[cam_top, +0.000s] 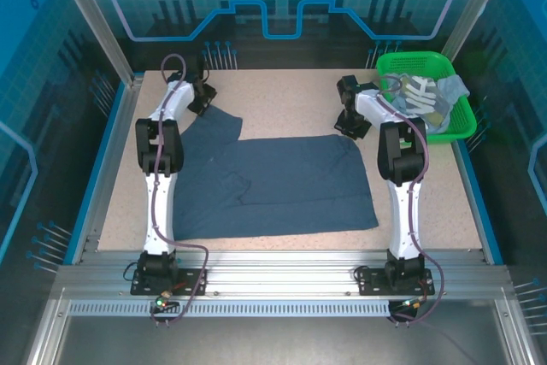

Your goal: Fold and stack the t-shirts

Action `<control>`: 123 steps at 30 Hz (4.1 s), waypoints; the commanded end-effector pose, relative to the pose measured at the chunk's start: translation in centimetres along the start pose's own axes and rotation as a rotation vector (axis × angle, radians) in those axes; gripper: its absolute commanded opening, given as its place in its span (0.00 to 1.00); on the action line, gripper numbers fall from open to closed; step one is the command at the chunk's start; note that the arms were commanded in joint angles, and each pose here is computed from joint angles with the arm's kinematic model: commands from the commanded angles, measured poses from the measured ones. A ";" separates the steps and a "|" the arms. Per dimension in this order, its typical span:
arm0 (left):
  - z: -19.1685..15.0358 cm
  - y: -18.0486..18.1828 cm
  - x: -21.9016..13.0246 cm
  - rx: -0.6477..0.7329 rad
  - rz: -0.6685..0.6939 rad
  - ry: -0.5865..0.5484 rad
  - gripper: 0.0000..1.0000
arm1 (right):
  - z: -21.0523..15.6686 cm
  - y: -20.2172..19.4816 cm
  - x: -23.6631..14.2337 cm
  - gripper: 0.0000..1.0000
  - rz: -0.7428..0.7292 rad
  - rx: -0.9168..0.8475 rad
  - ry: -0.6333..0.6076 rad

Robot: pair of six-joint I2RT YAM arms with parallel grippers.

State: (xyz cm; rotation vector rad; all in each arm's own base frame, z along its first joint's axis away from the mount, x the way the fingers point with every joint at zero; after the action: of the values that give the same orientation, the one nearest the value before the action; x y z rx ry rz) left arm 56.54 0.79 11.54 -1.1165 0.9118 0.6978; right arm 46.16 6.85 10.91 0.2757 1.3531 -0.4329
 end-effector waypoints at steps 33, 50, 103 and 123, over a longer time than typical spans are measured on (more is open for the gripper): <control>-0.6 -1.7 -7.9 -0.015 -0.047 -0.009 0.00 | -0.2 0.4 -2.6 0.00 0.079 -0.063 -0.018; -2.6 3.0 -13.5 -0.016 -0.043 0.040 0.00 | -0.9 -0.6 -4.9 0.00 0.120 -0.094 -0.075; -9.6 33.8 -30.6 -0.088 0.236 -0.055 0.00 | -15.3 -10.3 -6.6 0.00 -0.091 -0.222 -0.030; -10.6 36.1 -29.0 -0.161 0.301 -0.022 0.00 | -16.4 -11.0 -6.0 0.00 -0.155 -0.209 0.006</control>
State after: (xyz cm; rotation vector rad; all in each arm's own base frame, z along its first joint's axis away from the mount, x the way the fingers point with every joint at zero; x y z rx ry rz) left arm 10.48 0.77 19.55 -1.1223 1.0137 0.9947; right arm 26.54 5.14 13.55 0.0199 1.4125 -0.3696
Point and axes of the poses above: each hand's point on the last joint's axis, 136 mm out from that joint toward the fingers, its own x axis out along the fingers, its own y axis along the line the jaws close on, z = x × y, the point moved 9 cm from there along -x, back along the fingers, and after that the axes turned 9 degrees about -x, right-handed, at the moved point
